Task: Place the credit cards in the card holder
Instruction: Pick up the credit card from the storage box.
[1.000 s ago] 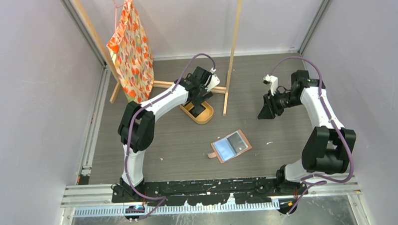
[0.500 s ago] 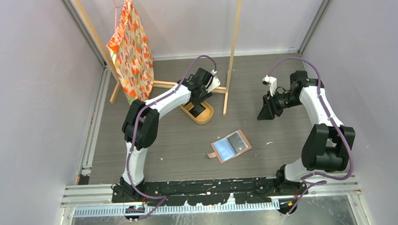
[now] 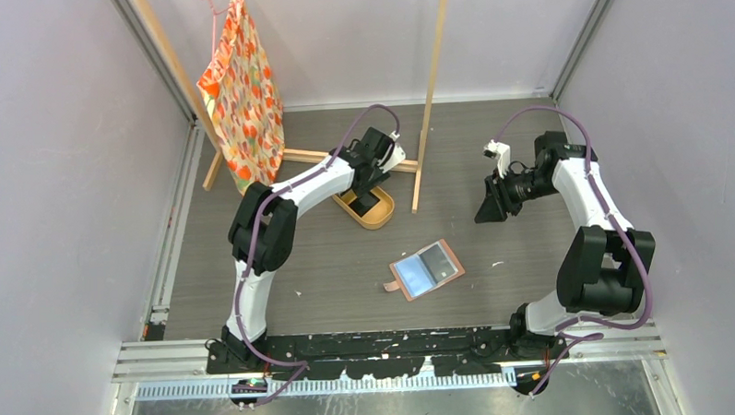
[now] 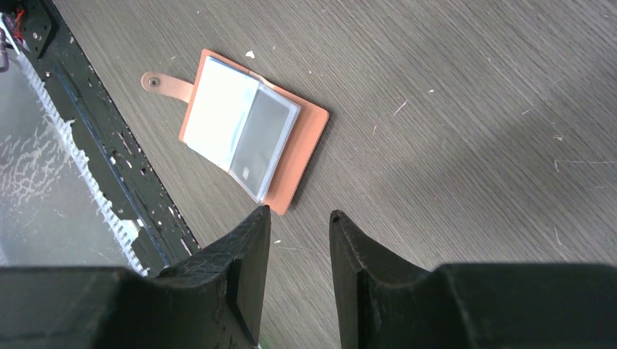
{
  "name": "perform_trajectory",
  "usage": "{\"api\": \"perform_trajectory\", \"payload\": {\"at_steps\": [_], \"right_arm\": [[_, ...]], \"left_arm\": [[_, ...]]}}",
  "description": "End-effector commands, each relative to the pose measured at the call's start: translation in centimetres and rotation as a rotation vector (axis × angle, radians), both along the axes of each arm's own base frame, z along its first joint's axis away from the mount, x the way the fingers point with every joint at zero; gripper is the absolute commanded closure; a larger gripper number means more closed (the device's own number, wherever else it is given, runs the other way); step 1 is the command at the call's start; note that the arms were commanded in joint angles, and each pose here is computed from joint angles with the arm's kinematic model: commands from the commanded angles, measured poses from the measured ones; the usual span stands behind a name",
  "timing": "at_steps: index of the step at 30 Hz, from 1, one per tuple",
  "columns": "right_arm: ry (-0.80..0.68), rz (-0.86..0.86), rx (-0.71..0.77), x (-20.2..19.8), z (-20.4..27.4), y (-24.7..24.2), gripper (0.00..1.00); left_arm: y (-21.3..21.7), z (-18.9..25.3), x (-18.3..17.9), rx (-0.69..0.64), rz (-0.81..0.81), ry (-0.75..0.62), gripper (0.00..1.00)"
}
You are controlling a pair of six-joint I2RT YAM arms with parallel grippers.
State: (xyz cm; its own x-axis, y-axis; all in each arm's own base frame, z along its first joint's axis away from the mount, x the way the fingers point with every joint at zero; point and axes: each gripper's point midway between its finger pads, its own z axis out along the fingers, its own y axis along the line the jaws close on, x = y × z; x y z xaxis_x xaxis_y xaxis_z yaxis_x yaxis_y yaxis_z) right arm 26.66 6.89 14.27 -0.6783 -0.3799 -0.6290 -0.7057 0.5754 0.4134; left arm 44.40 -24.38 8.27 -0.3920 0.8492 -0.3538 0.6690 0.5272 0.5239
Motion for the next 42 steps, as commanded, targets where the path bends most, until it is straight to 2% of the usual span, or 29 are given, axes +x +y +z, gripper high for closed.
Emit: {"api": "perform_trajectory", "payload": {"at_steps": [1,14,35,38,42], "right_arm": [[-0.009,0.017,0.028,0.0,0.3,0.3,0.59],[-0.008,0.025,0.033,-0.2,0.4,0.4,0.60],[-0.006,0.029,0.045,-0.2,0.5,0.6,0.59],[-0.006,0.029,0.045,-0.3,0.5,0.6,0.59],[-0.005,0.030,0.044,-0.3,0.5,0.6,0.59]], "left_arm": [[0.2,1.4,1.1,0.008,0.012,-0.045,0.42],[1.0,3.0,1.6,-0.011,0.040,-0.119,0.59],[1.3,4.5,1.8,-0.026,0.052,-0.174,0.68],[1.1,4.4,1.7,-0.031,0.048,-0.164,0.65],[0.6,3.6,1.2,-0.040,0.021,-0.110,0.43]]}}
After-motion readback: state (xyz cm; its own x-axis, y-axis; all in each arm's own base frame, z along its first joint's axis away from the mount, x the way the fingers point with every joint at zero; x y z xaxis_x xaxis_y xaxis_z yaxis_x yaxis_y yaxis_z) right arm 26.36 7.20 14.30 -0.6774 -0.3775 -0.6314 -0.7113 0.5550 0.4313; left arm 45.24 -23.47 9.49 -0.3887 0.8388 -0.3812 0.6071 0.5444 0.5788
